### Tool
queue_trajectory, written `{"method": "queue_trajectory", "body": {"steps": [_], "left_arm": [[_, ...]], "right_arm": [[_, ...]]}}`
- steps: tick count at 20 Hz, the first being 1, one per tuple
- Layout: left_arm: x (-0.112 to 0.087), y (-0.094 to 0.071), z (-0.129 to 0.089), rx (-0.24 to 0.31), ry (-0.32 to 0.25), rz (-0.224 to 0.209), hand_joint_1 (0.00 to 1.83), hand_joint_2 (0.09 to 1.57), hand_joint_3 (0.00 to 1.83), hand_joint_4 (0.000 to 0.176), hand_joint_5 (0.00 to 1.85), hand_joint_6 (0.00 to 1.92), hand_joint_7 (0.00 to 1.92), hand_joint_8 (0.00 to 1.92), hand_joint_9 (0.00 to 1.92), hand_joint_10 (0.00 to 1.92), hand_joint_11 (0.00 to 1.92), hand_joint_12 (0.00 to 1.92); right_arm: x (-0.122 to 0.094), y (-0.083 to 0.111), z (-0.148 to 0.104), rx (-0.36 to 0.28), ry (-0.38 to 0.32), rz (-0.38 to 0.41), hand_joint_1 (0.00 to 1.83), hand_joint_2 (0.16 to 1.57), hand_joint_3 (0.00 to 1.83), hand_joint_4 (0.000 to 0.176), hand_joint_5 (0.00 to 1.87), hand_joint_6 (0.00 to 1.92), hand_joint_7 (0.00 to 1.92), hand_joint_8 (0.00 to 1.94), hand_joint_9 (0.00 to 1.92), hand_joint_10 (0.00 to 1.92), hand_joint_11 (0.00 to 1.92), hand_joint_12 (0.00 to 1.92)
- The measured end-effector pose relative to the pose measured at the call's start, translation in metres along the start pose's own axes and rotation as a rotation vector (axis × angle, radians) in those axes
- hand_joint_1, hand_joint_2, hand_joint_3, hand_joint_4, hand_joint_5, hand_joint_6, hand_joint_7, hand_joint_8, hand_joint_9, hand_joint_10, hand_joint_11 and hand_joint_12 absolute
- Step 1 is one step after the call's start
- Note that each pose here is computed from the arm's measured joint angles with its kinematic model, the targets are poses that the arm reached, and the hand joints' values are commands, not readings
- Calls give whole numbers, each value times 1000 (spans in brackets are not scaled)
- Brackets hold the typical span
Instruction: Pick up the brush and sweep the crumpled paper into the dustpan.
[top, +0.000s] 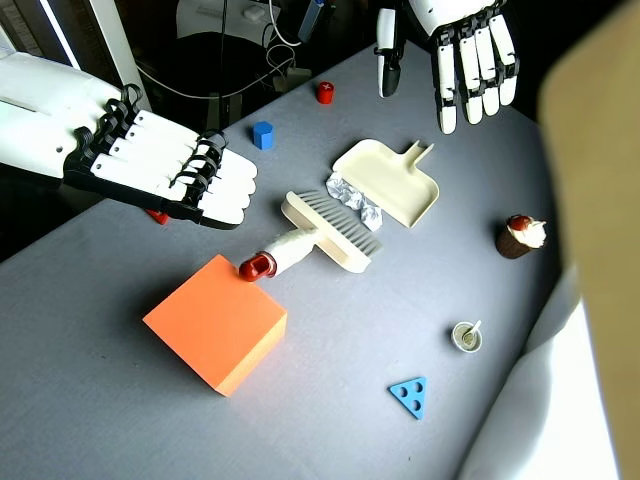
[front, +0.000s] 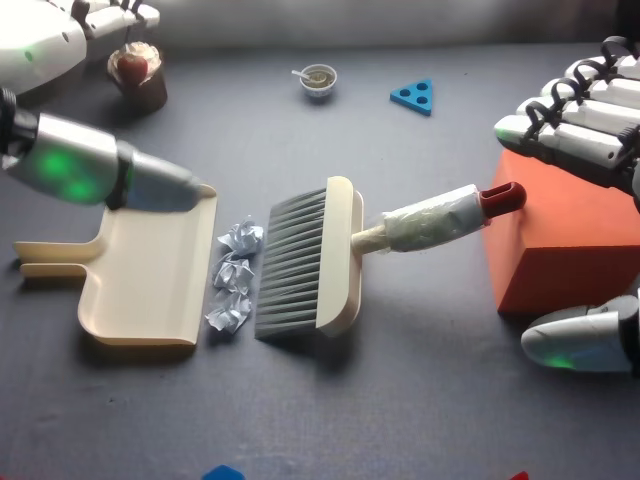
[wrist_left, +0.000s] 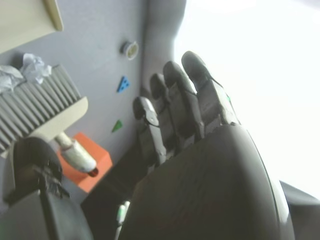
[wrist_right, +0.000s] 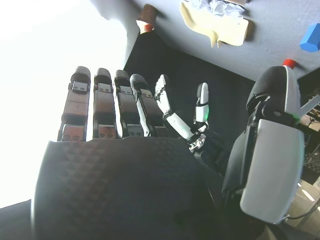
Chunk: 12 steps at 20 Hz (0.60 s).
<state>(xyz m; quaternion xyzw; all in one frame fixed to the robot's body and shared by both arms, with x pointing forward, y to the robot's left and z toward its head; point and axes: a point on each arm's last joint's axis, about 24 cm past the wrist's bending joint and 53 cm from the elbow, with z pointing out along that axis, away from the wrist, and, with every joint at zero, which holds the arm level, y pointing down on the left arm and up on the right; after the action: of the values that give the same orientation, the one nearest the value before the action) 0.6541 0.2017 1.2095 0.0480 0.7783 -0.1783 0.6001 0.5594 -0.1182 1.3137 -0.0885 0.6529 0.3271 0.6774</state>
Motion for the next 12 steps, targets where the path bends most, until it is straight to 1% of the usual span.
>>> {"method": "queue_trajectory", "body": {"steps": [1, 3, 4, 6, 8, 10, 12], "left_arm": [[0, 0, 0, 0, 0, 0, 0, 833, 17, 0, 84, 0, 110, 0, 120, 4, 100, 139], [1, 0, 0, -4, 3, 6, 0, 863, 1, 0, 87, 0, 97, 2, 105, 2, 94, 100], [1, 0, 0, -7, 4, 10, 0, 857, 0, 0, 90, 2, 102, 4, 108, 3, 86, 93], [4, 0, -1, -11, 13, 2, 0, 826, 0, 0, 76, 0, 97, 1, 95, 0, 69, 81], [5, -1, -1, -3, 19, 18, 0, 803, 0, 0, 57, 1, 75, 0, 79, 1, 75, 78], [7, -4, -1, 11, 27, 35, 0, 769, 0, 0, 68, 1, 95, 1, 92, 1, 102, 66], [7, -2, -1, 4, 30, 52, 0, 749, 0, 0, 80, 4, 110, 5, 111, 7, 118, 65]], "right_arm": [[0, 0, 0, 0, 0, 0, 0, 885, 3, 0, 54, 0, 79, 0, 79, 0, 54, 76], [0, 0, 0, 1, 0, 0, 0, 894, 5, 0, 68, 7, 94, 6, 99, 7, 73, 76], [-1, 0, 0, 1, -2, 0, 0, 892, 3, 0, 70, 7, 93, 5, 93, 4, 70, 73], [0, 0, 0, 1, -2, 0, 0, 869, 0, 0, 76, 7, 95, 4, 81, 2, 57, 62], [-1, 0, 0, 1, -3, 0, 0, 851, 0, 0, 80, 7, 103, 6, 92, 6, 67, 62], [-1, 0, 0, 1, -3, 1, 0, 846, 0, 0, 45, 1, 66, 2, 61, 3, 42, 47], [-1, 0, 0, 1, -3, 0, 0, 848, 0, 0, 18, 0, 35, 0, 34, 1, 41, 44]]}}
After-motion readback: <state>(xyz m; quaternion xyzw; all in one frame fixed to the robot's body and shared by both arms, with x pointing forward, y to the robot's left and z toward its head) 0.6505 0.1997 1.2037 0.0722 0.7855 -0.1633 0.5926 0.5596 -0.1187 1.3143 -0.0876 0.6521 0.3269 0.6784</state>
